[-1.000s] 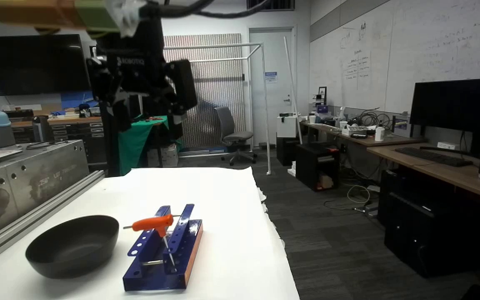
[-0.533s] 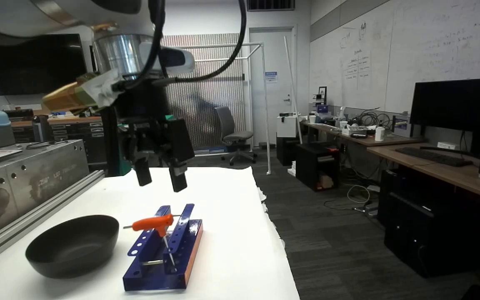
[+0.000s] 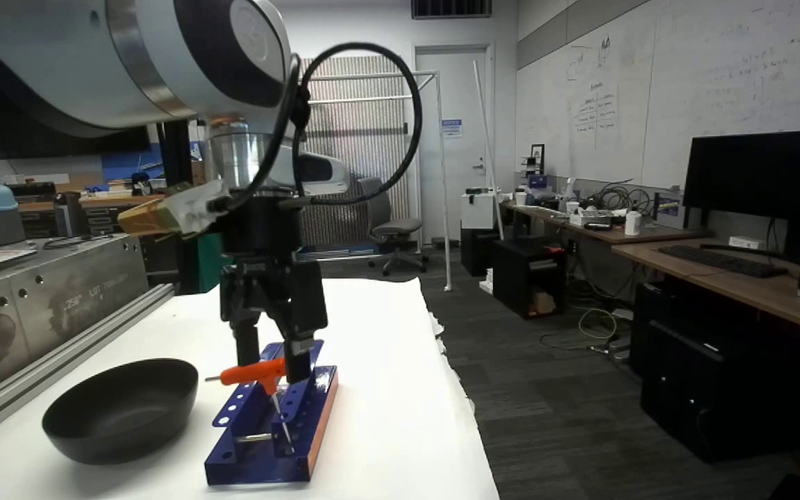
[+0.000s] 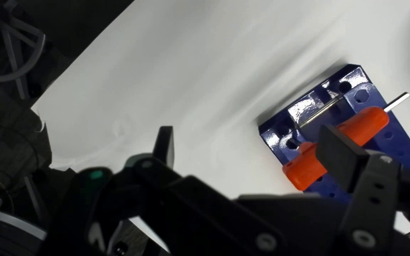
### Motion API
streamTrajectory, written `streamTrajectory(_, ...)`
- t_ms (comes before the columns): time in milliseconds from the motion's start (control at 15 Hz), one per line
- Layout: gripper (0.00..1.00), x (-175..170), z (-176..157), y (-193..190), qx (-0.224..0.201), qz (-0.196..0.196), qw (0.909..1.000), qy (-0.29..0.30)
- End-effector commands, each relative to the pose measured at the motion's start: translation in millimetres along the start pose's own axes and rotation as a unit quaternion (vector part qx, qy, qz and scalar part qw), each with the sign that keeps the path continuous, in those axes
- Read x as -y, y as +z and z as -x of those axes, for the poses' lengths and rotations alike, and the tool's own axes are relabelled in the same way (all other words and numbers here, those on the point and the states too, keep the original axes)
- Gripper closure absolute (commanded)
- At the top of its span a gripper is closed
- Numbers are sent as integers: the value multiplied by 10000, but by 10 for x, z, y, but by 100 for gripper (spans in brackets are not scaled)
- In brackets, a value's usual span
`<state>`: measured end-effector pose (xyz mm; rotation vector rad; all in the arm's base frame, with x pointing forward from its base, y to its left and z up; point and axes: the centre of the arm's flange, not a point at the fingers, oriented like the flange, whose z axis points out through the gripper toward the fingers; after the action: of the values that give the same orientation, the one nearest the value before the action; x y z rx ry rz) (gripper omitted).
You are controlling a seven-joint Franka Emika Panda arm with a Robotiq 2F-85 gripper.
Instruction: Pick up the orange object and put it in the black bowl.
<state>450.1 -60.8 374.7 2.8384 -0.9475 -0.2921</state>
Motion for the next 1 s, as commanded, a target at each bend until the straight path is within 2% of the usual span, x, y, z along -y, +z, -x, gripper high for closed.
streamTrajectory(0,0,118,-108,-58,29,-327,9994,104)
streamTrajectory(333,0,225,-180,-74,-20,-564,9980,274)
streamTrajectory(467,0,243,-208,-7,99,-517,9983,268)
streamTrajectory(933,0,356,-266,207,118,-442,9986,262)
